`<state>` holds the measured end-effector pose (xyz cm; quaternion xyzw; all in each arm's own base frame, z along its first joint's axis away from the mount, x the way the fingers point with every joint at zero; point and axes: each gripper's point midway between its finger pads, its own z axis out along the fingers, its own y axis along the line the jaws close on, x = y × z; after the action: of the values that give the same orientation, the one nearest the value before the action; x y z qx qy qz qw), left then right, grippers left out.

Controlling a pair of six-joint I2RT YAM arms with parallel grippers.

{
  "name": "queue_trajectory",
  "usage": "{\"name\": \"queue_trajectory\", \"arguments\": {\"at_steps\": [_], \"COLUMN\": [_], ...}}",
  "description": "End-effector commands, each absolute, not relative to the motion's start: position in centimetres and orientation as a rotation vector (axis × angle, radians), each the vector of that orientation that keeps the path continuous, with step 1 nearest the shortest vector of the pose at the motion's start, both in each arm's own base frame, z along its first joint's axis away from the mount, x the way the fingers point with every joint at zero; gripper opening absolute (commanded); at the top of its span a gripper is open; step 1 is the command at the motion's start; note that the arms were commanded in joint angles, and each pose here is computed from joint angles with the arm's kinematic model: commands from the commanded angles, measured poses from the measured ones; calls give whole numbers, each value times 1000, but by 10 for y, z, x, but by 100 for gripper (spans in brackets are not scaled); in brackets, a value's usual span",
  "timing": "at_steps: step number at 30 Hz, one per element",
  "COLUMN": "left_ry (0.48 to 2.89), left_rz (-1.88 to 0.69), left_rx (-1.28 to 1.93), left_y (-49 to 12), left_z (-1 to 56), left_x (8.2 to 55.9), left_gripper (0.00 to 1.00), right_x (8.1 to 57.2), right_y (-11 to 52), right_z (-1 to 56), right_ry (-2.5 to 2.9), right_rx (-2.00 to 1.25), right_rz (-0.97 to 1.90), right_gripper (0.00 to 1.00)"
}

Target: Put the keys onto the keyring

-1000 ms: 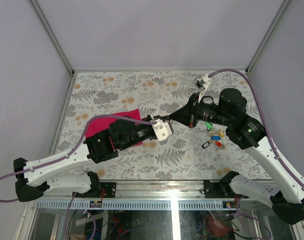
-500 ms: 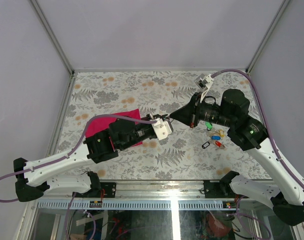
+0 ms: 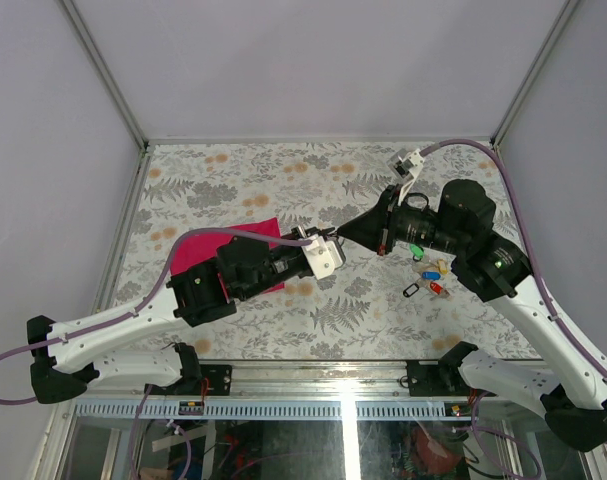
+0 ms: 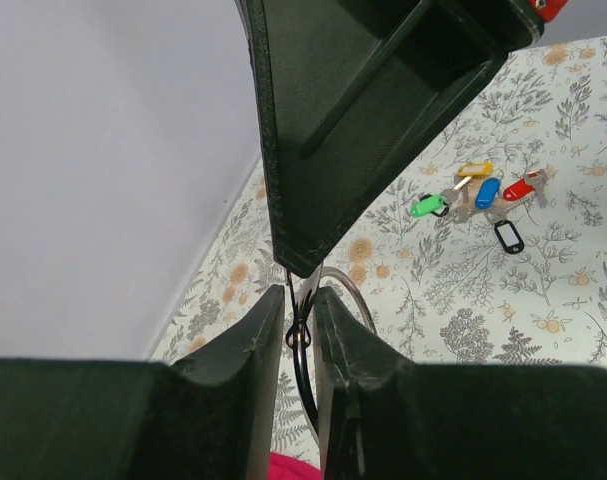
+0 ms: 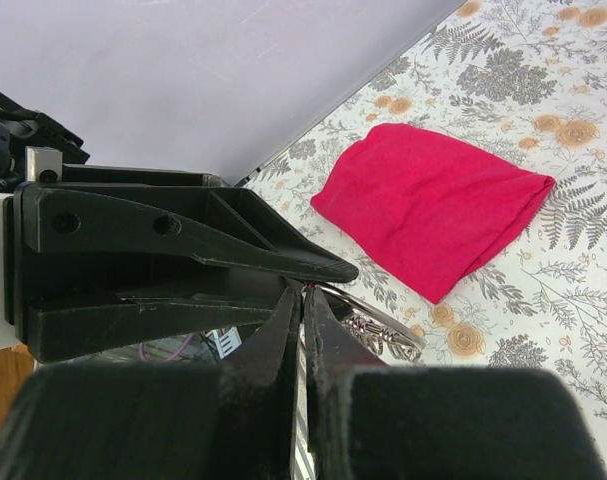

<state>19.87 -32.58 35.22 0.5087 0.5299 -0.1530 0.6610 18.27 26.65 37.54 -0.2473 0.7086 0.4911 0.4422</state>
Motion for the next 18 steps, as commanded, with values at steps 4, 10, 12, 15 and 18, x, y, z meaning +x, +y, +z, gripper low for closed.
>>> {"name": "queue_trajectory", "arguments": {"at_steps": [4, 10, 12, 15, 18], "left_ry": [1122, 1126, 1126, 1141, 1202], "left_rz": [-377, -372, -367, -365, -349], "left_rx": [1034, 1030, 1020, 992, 947], "left_y": [-323, -322, -320, -316, -309], "left_z": [390, 391, 392, 395, 396], "left_x": [200, 201, 201, 203, 209], "left_gripper": [13, 0, 0, 0, 0], "right_x": [176, 176, 176, 177, 178], "right_y": [266, 265, 264, 262, 259], "right_z": [395, 396, 395, 396, 398], "right_ry": [1674, 1674, 1677, 1673, 1668], "right_rx": [-629, -627, -626, -622, -617], "right_rz": [1255, 1243, 1236, 1224, 1202], "right_gripper": [0, 0, 0, 0, 9]}}
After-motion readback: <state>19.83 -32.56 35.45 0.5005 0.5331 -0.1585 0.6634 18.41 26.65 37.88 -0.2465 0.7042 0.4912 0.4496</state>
